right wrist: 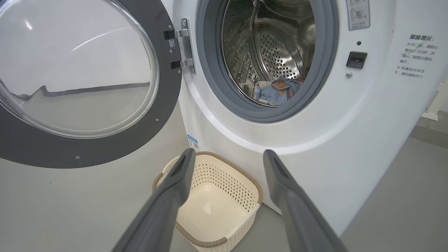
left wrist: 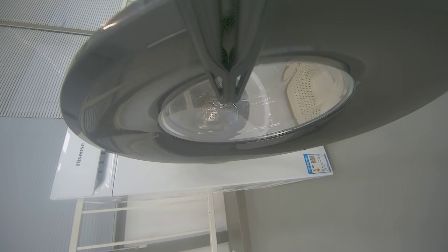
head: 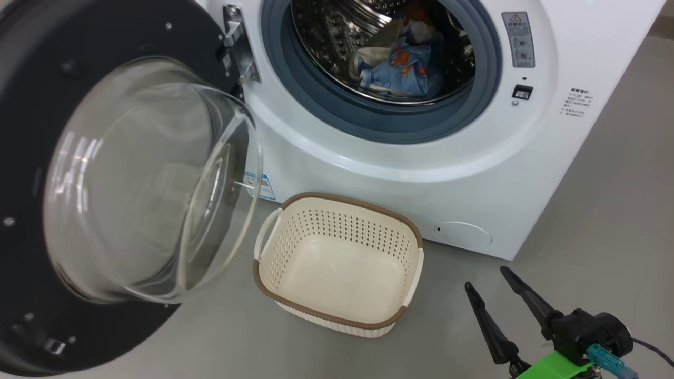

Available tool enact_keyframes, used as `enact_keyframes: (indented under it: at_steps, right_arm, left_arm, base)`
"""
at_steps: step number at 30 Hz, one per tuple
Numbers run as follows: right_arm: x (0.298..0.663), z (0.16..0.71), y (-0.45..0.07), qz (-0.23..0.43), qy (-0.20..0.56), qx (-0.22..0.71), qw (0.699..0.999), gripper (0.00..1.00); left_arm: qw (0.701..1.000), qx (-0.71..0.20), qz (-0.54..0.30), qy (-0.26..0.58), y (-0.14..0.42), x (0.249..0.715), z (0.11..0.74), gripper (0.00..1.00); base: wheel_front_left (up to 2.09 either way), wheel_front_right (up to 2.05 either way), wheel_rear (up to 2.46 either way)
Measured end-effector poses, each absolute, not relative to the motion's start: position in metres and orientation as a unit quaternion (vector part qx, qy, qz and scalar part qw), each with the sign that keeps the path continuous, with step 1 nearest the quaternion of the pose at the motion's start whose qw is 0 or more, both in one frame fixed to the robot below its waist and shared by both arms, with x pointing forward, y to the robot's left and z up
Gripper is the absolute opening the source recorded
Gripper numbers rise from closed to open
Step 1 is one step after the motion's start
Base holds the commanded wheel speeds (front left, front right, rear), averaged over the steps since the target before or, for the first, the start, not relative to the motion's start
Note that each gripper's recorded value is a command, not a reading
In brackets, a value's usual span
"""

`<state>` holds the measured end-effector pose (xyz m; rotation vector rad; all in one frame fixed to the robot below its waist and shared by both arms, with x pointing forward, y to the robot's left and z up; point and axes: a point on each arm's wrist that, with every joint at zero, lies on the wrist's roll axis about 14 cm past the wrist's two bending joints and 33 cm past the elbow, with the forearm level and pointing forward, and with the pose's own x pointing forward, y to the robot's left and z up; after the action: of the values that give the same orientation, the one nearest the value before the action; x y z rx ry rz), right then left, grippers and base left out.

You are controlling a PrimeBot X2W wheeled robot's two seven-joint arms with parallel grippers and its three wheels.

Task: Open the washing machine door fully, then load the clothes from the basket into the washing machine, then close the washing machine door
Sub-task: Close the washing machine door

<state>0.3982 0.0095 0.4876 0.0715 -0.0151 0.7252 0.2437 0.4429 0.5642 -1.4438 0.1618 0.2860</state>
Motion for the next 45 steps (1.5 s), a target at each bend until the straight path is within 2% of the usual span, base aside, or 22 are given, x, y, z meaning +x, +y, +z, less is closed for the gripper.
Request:
enact_keyframes:
  at_steps: [9,19,29,33,41,45]
  right_arm:
    - [0.391,0.493,0.013,0.351,-0.011,0.044,0.935,1.0]
    - [0.389,0.497,0.01,0.336,-0.013,0.059,0.94,1.0]
    - [0.391,0.498,-0.012,0.292,-0.014,0.076,0.953,1.0]
    - [0.391,0.496,-0.02,0.277,-0.012,0.081,0.957,1.0]
    - [0.394,0.493,-0.039,0.247,-0.011,0.083,0.965,1.0]
    - [0.396,0.497,-0.049,0.232,-0.017,0.083,0.969,1.0]
  left_arm:
    - [0.725,-0.683,0.046,0.076,0.394,0.254,0.571,0.0]
    - [0.723,-0.683,-0.022,0.102,0.34,0.28,0.573,0.0]
    - [0.722,-0.67,-0.102,0.137,0.279,0.308,0.587,0.0]
    - [0.723,-0.661,-0.126,0.154,0.254,0.322,0.587,0.0]
    - [0.733,-0.654,-0.13,0.138,0.232,0.364,0.58,0.0]
    - [0.725,-0.659,-0.152,0.134,0.209,0.391,0.58,0.0]
  base:
    - [0.0,0.0,0.0]
    - [0.0,0.0,0.0]
    - [0.0,0.0,0.0]
    - [0.0,0.0,0.0]
    - [0.0,0.0,0.0]
    - [0.0,0.0,0.0]
